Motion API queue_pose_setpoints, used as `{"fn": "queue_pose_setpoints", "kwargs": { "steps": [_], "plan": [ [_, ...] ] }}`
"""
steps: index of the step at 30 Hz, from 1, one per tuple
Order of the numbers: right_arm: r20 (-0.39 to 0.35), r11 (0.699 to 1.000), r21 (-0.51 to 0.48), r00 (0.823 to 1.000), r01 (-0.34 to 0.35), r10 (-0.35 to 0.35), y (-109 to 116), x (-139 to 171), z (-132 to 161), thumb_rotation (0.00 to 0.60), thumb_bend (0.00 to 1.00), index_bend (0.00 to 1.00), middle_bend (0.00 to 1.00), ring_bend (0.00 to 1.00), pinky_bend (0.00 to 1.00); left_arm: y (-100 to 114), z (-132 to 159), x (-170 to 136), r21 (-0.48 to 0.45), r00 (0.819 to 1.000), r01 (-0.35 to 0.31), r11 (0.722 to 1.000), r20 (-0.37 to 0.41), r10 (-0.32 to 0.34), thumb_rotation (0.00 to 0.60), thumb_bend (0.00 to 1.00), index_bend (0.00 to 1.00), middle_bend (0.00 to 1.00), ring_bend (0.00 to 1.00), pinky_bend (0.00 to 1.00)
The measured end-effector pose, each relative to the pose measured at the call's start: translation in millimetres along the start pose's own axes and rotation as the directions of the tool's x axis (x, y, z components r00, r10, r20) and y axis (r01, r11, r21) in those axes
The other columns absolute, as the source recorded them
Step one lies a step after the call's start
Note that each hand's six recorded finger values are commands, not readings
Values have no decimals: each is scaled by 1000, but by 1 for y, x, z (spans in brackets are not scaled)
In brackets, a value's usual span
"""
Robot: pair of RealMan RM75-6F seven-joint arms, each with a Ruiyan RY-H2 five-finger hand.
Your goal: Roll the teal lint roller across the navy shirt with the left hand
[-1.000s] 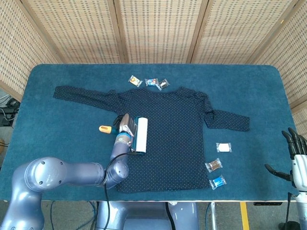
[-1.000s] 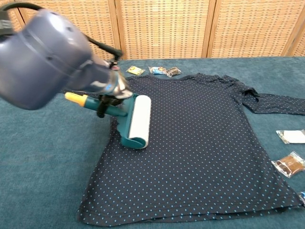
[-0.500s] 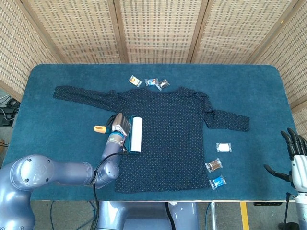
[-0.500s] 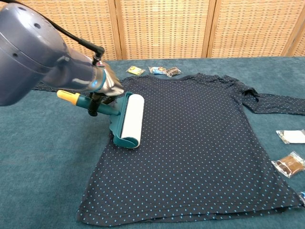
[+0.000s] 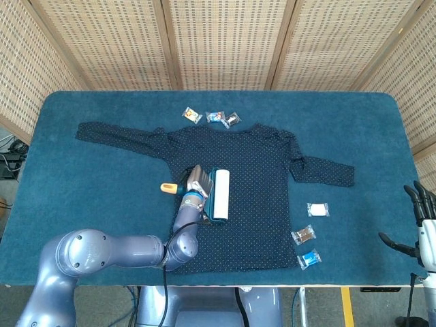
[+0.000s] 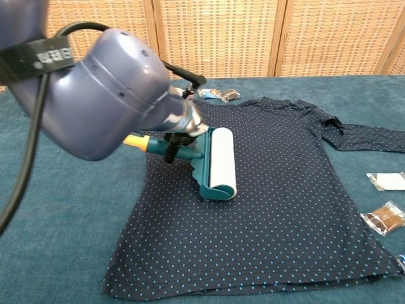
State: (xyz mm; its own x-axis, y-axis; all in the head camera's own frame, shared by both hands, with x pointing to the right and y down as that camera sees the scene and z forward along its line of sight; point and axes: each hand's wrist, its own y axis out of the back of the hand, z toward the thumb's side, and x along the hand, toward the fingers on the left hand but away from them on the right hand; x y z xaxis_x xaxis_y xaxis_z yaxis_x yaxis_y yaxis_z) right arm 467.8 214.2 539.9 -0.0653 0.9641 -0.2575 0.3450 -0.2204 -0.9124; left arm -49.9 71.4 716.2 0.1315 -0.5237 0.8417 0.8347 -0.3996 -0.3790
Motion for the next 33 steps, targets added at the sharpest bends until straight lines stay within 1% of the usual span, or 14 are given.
{"fn": "queue_pose_setpoints", "kwargs": {
  "steps": [4, 7, 12, 16, 19, 21, 23, 25, 29, 31, 33],
  "plan": [
    [4, 1000, 2, 1000, -1, 1, 0, 0, -1, 600, 139, 113, 0, 0, 0, 9, 3, 0, -23, 1000, -17, 1000, 7, 17, 600, 899, 887, 905, 791, 699],
    [6, 1000, 3, 1000, -2, 2, 0, 0, -2, 600, 140, 114, 0, 0, 0, 14, 1, -1, -68, 999, -29, 997, 11, 30, 600, 899, 887, 905, 791, 699],
    [8, 1000, 9, 1000, 4, -4, 0, 0, -2, 600, 140, 114, 0, 0, 0, 17, -15, -6, -140, 998, -55, 989, 12, 57, 600, 899, 887, 905, 791, 697],
    [4, 1000, 18, 1000, 3, -3, -1, 0, -1, 600, 140, 114, 0, 0, 0, 13, -33, -11, -199, 996, -85, 976, 11, 89, 600, 897, 882, 901, 788, 686],
    [-1, 1000, 26, 1000, 4, -4, -2, 1, 1, 600, 139, 114, 0, 0, 0, 3, -50, -15, -236, 994, -104, 966, 0, 107, 600, 897, 862, 879, 772, 660],
    [-5, 1000, 31, 1000, 5, -4, -3, 1, 3, 600, 139, 114, 0, 0, 0, -10, -63, -17, -247, 994, -110, 963, -15, 110, 600, 895, 847, 868, 763, 645],
    [-9, 999, 38, 1000, 6, -6, -3, 2, 4, 600, 140, 114, 0, 0, 0, -27, -77, -17, -252, 994, -108, 962, -34, 103, 600, 894, 839, 863, 757, 633],
    [-13, 999, 43, 1000, 7, -7, -3, 2, 6, 600, 140, 114, 0, 0, 0, -42, -84, -18, -255, 994, -105, 961, -42, 97, 600, 894, 838, 856, 749, 623],
    [-22, 998, 59, 1000, 9, -8, -4, 4, 9, 600, 140, 114, 0, 0, 0, -79, -100, -18, -256, 995, -90, 962, -67, 75, 600, 890, 824, 836, 733, 598],
    [-28, 998, 65, 1000, 13, -11, -4, 4, 11, 600, 140, 114, 0, 0, 0, -92, -107, -18, -258, 995, -86, 962, -79, 68, 600, 885, 802, 820, 720, 577],
    [-35, 997, 72, 999, 17, -14, -5, 5, 14, 600, 140, 114, 0, 0, 0, -100, -116, -20, -265, 993, -95, 960, -91, 73, 600, 881, 775, 798, 704, 561]
  ]
}}
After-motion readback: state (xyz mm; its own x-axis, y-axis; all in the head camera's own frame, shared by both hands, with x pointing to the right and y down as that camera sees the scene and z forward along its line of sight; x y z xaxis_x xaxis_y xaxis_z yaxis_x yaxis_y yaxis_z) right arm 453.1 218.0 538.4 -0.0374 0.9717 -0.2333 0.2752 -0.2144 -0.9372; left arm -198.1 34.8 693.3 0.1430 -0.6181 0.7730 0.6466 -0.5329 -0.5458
